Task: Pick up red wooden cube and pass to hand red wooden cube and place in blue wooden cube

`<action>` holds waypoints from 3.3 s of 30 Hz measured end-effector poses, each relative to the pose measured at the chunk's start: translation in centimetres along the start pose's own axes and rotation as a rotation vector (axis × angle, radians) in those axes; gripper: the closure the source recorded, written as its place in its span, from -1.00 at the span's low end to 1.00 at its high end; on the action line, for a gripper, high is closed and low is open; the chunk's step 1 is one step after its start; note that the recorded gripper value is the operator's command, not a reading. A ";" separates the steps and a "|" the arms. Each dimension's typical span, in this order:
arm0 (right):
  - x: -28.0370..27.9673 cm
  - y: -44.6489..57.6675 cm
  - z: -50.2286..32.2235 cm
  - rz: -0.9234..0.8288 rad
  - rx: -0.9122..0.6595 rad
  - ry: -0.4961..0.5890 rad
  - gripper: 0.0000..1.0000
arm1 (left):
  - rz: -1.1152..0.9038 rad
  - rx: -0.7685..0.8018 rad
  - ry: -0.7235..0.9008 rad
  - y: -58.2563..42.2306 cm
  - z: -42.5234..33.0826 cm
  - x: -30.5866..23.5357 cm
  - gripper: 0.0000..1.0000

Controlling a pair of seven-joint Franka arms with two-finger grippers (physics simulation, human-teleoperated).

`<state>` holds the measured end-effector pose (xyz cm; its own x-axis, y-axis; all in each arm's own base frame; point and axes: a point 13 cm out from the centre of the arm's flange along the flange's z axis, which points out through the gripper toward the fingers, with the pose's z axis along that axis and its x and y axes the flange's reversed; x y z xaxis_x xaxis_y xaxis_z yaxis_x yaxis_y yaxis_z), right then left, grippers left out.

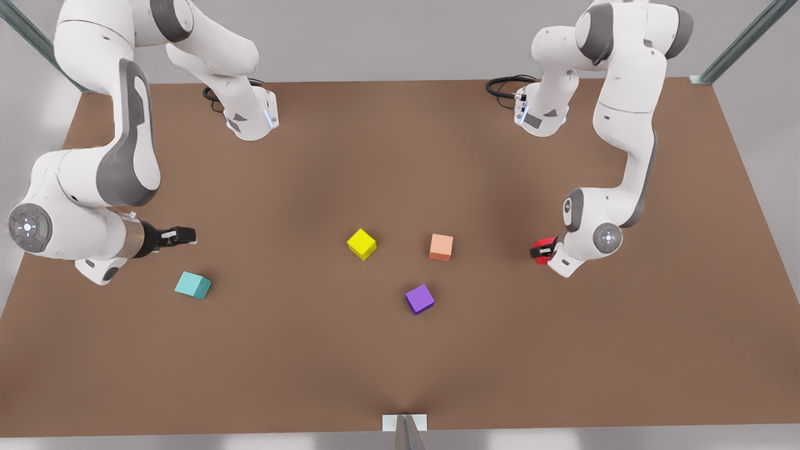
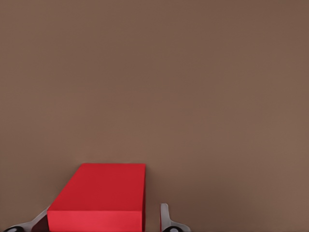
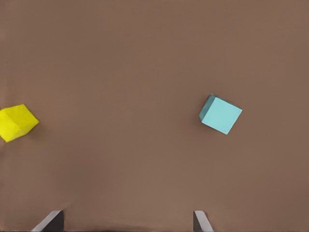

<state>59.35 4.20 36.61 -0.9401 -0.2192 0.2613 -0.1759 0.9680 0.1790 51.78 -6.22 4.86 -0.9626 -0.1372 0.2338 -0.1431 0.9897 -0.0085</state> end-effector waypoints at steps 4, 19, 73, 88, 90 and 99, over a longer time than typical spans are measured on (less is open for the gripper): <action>-4.6 7.5 8.0 -0.154 -0.326 0.079 -1.00 | -0.003 -0.002 0.003 0.1 0.6 -0.1 -0.99; -13.1 13.8 6.7 -0.803 -0.748 -0.514 -1.00 | 0.026 0.100 -0.126 -7.4 -7.4 -4.9 -0.31; -18.5 40.8 12.1 -1.157 -0.710 -1.250 -1.00 | 0.354 1.437 0.023 -47.1 -22.8 -4.2 -0.25; -18.9 41.6 12.7 -1.184 -0.687 -1.258 -0.19 | 0.378 1.434 -0.045 -48.1 -22.9 -4.2 -0.25; -18.9 41.6 12.7 -1.187 -0.684 -1.257 -0.19 | 0.381 1.434 -0.049 -48.1 -22.9 -4.3 -0.25; -19.0 41.3 12.6 -1.183 -0.680 -1.254 -0.19 | 0.374 1.456 -0.065 -48.1 -23.5 -4.5 -1.00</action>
<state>66.28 49.88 27.09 -0.1250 -0.1462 -0.9813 -0.9872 0.1172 0.1083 68.41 -52.20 27.05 -0.9969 0.0668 -0.0420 0.0464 0.0664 -0.9967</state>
